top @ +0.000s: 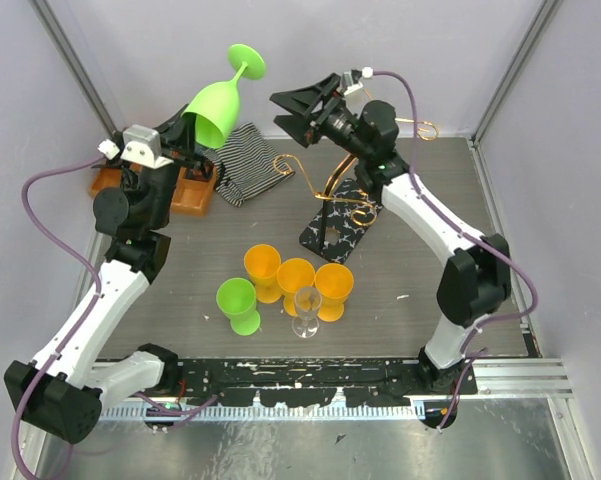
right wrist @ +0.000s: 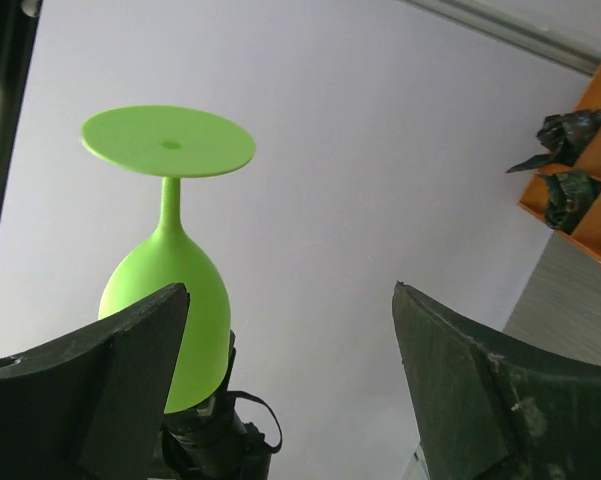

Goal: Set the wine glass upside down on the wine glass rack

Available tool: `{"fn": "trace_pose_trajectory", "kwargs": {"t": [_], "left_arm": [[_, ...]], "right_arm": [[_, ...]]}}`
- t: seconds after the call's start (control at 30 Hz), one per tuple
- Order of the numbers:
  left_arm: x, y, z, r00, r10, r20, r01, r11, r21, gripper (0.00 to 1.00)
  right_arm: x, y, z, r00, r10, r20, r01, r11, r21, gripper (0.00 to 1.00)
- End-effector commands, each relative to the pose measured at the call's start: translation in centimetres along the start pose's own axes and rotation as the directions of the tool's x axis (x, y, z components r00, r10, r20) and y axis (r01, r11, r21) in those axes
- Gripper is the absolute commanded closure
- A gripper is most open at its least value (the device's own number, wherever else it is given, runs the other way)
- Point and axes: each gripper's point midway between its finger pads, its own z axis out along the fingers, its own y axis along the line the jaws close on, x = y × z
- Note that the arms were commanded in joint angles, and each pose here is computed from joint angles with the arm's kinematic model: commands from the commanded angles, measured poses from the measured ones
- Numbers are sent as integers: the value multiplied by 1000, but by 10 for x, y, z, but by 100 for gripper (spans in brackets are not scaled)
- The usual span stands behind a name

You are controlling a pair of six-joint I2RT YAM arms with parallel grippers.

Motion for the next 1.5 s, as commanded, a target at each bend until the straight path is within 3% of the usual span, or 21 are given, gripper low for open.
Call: {"fn": "trace_pose_trajectory", "kwargs": {"t": [0.0,0.13,0.47,0.83,1.47], "left_arm": [[-17,2,1,997,20,74,-19,1000,-13,100],[-11,4,-1,998,29,58,-28,999,-26,100],[2,10,-4,998,49,29,-47,997,-57,100],[16,3,2,1000,24,8,-24,999,-24,100],[20,-6,1,999,-49,19,49,999,9,100]], "right_arm": [[1,63,12,1000,9,3,-8,963,-268,14],[9,71,22,999,44,-25,-50,932,-360,21],[20,82,32,1000,30,-4,-28,887,-462,22],[30,71,54,999,38,-26,-46,890,-454,23],[23,69,61,999,5,34,11,896,-443,46]]}}
